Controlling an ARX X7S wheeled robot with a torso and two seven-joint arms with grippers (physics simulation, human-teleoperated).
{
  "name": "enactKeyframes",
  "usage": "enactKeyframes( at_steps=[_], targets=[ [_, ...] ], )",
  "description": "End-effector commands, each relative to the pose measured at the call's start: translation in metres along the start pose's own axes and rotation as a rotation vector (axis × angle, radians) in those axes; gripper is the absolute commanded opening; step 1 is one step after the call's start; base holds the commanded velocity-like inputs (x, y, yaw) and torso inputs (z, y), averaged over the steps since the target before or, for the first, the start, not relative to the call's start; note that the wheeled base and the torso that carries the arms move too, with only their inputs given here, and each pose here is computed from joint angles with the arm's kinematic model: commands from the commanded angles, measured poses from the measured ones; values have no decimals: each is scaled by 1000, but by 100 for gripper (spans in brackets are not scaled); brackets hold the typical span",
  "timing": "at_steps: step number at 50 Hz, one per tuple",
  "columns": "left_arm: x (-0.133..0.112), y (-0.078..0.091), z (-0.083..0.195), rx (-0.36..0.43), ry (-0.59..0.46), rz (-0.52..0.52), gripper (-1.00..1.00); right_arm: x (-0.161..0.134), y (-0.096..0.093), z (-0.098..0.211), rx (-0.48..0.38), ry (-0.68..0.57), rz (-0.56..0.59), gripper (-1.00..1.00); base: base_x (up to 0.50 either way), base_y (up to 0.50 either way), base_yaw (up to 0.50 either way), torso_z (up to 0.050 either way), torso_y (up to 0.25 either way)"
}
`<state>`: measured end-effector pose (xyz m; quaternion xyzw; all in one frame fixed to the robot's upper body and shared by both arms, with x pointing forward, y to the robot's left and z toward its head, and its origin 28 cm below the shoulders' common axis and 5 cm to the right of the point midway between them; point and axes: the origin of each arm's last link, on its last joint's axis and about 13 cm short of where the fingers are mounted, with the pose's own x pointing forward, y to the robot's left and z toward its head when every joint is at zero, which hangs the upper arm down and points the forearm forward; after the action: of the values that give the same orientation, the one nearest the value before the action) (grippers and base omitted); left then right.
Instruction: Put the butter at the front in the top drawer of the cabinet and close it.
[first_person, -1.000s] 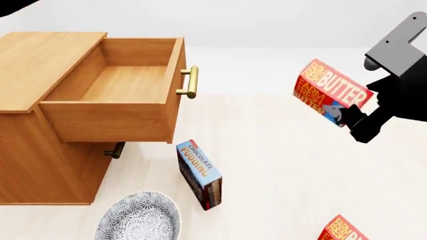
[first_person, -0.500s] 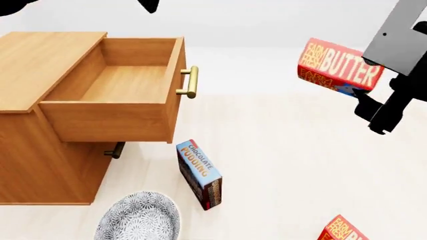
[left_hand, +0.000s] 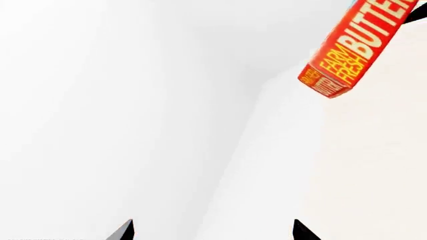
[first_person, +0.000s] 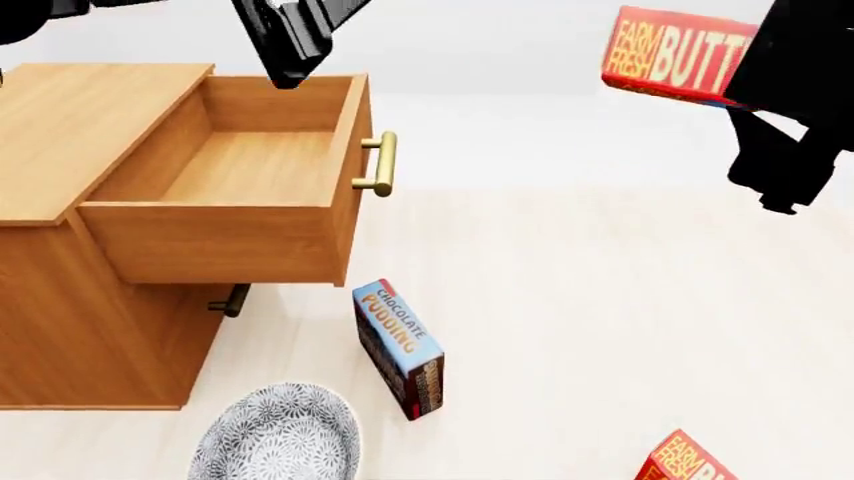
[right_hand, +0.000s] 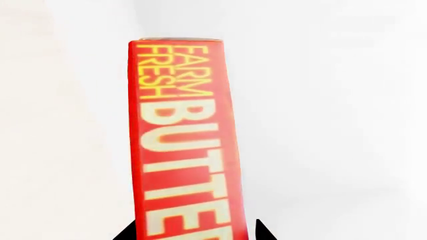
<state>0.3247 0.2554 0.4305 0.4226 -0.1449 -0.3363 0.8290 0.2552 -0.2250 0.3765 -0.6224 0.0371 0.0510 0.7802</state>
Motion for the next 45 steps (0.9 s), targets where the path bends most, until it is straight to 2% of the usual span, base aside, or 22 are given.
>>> enactKeyframes(
  at_steps=[1, 5, 11, 19, 38, 45],
  targets=[
    [-38, -80, -29, 110, -19, -79, 100, -13, -19, 11, -126, -67, -207, -100, 0, 0, 0, 0, 0],
    [-45, -99, -36, 128, -32, -93, 100, -13, -15, 13, -143, -100, -215, -100, 0, 0, 0, 4, 3],
    [-48, -106, -36, 141, -35, -107, 100, -12, -8, 15, -170, -131, -214, -100, 0, 0, 0, 0, 2],
    [-47, -110, -39, 151, -32, -123, 100, -13, -1, 18, -227, -182, -222, -100, 0, 0, 0, 0, 1],
    [-43, -109, -34, 158, -55, -123, 100, -21, 23, 36, -376, -345, -202, -100, 0, 0, 0, 1, 1],
    [-41, -111, -34, 161, -62, -133, 100, -25, 27, 48, -403, -410, -197, -100, 0, 0, 0, 0, 1]
  ],
)
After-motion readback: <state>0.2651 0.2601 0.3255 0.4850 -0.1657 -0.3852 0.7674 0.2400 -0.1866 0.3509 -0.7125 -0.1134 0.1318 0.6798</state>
